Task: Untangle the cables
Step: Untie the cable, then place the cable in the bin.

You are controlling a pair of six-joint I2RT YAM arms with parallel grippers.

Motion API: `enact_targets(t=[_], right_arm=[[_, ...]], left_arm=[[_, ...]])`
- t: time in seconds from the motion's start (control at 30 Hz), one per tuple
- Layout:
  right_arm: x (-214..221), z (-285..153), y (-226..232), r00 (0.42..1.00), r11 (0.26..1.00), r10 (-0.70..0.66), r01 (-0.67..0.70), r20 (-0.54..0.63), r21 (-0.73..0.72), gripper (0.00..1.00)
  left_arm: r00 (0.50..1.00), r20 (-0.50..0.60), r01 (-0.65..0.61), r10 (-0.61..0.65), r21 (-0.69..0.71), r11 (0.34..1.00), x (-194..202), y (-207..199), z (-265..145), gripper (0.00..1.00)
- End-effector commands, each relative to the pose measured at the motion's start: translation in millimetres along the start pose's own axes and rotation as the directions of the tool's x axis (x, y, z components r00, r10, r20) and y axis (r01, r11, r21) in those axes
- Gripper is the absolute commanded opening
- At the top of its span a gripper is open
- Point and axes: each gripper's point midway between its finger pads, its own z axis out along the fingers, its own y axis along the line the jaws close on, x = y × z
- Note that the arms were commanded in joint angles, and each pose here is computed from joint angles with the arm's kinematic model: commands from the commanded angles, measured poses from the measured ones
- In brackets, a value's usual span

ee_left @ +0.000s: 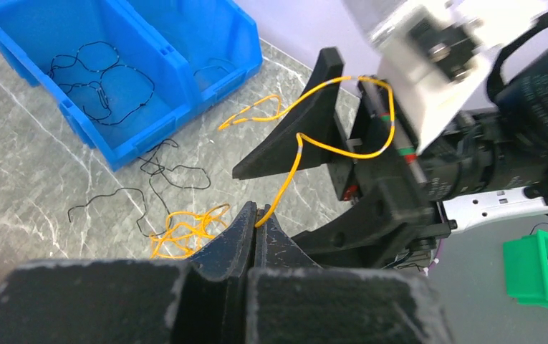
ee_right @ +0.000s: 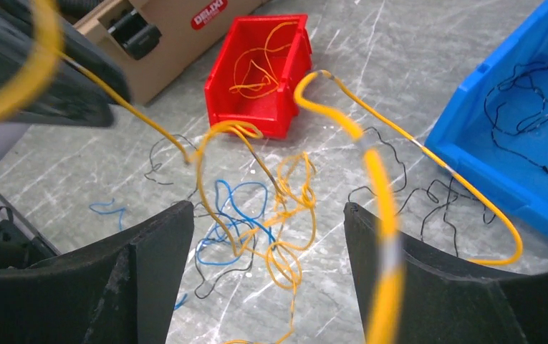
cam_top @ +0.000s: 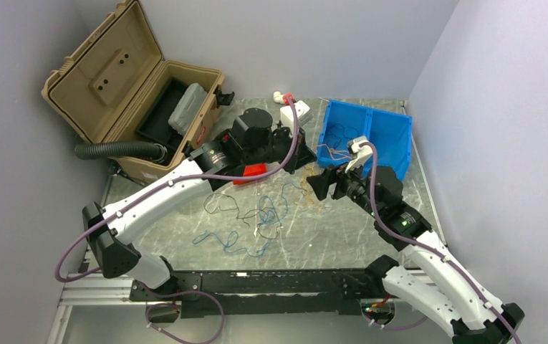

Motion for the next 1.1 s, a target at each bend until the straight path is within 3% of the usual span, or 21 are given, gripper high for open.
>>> enact_targets(t=[0.0, 0.17, 0.37, 0.63, 0.73, 0.93, 1.07], right_arm=[[5, 9, -5, 0.999, 1.0, 0.015, -0.015, 0.034, 0.014, 0.79], [30, 22, -15, 0.998, 0.997, 0.059, -0.059, -0.008, 0.05, 0.77], [78, 43, -36, 0.978, 0.972, 0.188, -0.173, -0.085, 0.162, 0.67], [150, 40, -70, 0.911, 0.871, 0.382, -0.299, -0.157, 0.39, 0.6], [154, 30, -79, 0.901, 0.834, 0.414, -0.318, -0.13, 0.452, 0.51], [136, 8, -87, 0.917, 0.814, 0.395, -0.326, -0.047, 0.481, 0.14], [120, 3, -78, 0.934, 0.853, 0.356, -0.308, -0.037, 0.421, 0.13]], left_arm=[[0.995, 0.097, -0.024, 0.02, 0.042, 0.999, -36, -18, -21, 0.0], [0.993, 0.116, -0.024, 0.019, 0.042, 0.999, -45, -20, -25, 0.0], [0.985, 0.169, -0.023, 0.016, 0.042, 0.999, -61, -23, -31, 0.0], [0.962, 0.272, -0.009, 0.028, -0.072, 0.997, -108, -1, -60, 0.0], [0.945, 0.325, 0.014, 0.025, -0.116, 0.993, -125, 10, -77, 0.0], [0.926, 0.376, 0.087, -0.005, -0.2, 0.976, -129, 38, -100, 0.0], [0.925, 0.381, 0.099, -0.022, -0.183, 0.978, -126, 43, -106, 0.0]])
